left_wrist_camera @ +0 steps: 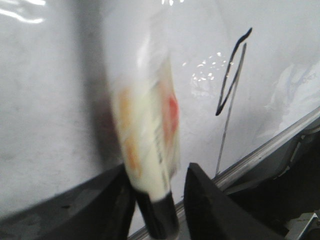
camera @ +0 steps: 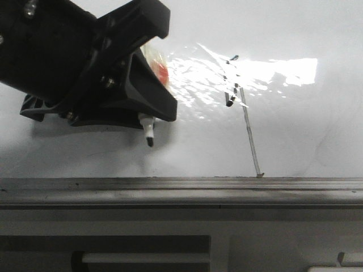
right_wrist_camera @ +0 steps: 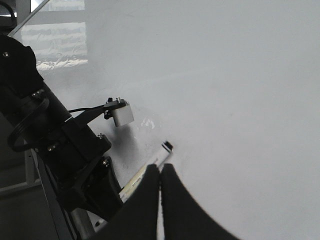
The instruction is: Write number 9 on whiteboard
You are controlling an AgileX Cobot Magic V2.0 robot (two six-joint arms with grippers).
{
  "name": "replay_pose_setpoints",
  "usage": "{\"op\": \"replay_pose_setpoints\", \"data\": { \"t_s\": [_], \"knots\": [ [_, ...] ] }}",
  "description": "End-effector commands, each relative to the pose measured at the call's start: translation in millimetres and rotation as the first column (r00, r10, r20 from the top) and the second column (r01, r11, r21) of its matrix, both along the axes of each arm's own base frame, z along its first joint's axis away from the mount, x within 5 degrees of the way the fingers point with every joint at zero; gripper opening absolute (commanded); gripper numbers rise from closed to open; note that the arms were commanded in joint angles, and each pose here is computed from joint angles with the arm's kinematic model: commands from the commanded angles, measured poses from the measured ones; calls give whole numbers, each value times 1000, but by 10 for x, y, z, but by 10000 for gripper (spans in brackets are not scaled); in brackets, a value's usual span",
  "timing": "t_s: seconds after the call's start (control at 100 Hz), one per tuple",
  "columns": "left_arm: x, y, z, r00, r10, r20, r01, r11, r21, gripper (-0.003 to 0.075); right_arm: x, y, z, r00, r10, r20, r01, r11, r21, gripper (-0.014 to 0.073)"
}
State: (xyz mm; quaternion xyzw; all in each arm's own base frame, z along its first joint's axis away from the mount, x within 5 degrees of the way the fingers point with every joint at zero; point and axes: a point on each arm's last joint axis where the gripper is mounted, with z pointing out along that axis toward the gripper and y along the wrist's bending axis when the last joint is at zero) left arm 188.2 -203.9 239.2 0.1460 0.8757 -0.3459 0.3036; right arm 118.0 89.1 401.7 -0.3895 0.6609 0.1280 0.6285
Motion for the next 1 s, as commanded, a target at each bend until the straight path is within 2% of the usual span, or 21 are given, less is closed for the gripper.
{"op": "replay_pose_setpoints", "data": {
  "t_s": [0.0, 0.09, 0.33, 0.52, 0.73, 0.99],
  "knots": [
    [283, 166, -26, 965, 230, 124, -237, 970, 46, 382, -3, -40, 159, 997, -41, 63, 36, 996, 82, -52],
    [283, 166, -26, 965, 233, 121, -239, 970, 44, 430, -1, -42, 163, 997, -44, 66, 38, 996, 84, -52],
    [285, 168, -26, 964, 234, 122, -241, 969, 44, 440, -1, -42, 163, 997, -44, 66, 38, 996, 84, -52],
    [285, 168, -26, 964, 242, 114, -247, 968, 38, 516, -1, -42, 163, 997, -44, 66, 38, 996, 84, -52],
    [258, 159, -6, 969, 224, 99, -228, 973, 26, 517, -2, -41, 161, 997, -43, 64, 37, 996, 83, -52],
    [90, 152, 163, 990, 122, 70, -119, 992, -40, 517, -2, -41, 161, 997, -43, 64, 37, 996, 83, -52]
  ]
}}
